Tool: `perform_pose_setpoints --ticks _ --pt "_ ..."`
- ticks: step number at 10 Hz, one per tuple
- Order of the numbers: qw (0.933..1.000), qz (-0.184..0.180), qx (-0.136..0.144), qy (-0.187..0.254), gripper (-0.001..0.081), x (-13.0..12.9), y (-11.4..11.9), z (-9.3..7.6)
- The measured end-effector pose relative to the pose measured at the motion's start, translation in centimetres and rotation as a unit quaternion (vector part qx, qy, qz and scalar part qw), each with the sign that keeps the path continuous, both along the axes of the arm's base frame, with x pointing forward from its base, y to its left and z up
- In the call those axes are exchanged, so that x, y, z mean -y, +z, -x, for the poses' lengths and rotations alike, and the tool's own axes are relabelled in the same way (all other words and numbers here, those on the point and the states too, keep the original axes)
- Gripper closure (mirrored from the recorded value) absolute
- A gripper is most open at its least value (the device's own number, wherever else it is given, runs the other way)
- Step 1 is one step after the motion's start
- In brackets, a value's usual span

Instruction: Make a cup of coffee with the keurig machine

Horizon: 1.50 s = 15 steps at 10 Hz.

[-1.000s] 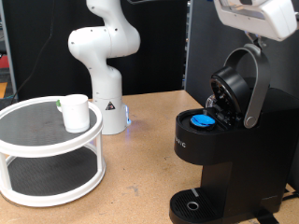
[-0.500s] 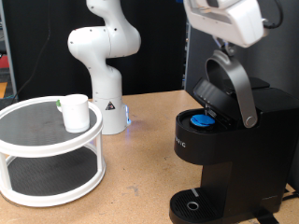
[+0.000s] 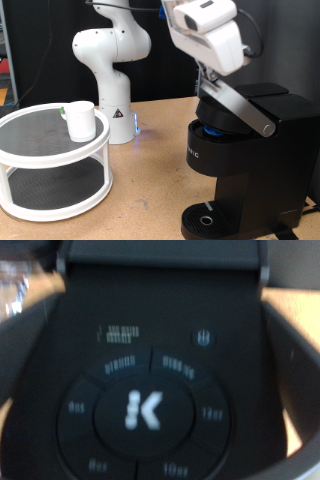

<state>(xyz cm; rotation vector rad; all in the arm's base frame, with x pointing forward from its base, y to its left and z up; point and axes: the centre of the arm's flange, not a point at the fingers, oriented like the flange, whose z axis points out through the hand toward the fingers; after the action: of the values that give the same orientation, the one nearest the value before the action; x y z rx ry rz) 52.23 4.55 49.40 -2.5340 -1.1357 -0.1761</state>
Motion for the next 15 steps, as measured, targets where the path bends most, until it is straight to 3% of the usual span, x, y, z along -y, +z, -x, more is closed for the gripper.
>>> perform_pose_setpoints --ticks 8,13,15 --pt "0.9966 0.074 0.013 -0.035 0.0804 2.4 -8.7 0.6" --pt "0.9966 0.072 0.018 -0.037 0.0804 2.5 -8.7 0.5" --pt "0.9978 0.051 0.022 -0.037 0.0804 2.8 -8.6 0.5"
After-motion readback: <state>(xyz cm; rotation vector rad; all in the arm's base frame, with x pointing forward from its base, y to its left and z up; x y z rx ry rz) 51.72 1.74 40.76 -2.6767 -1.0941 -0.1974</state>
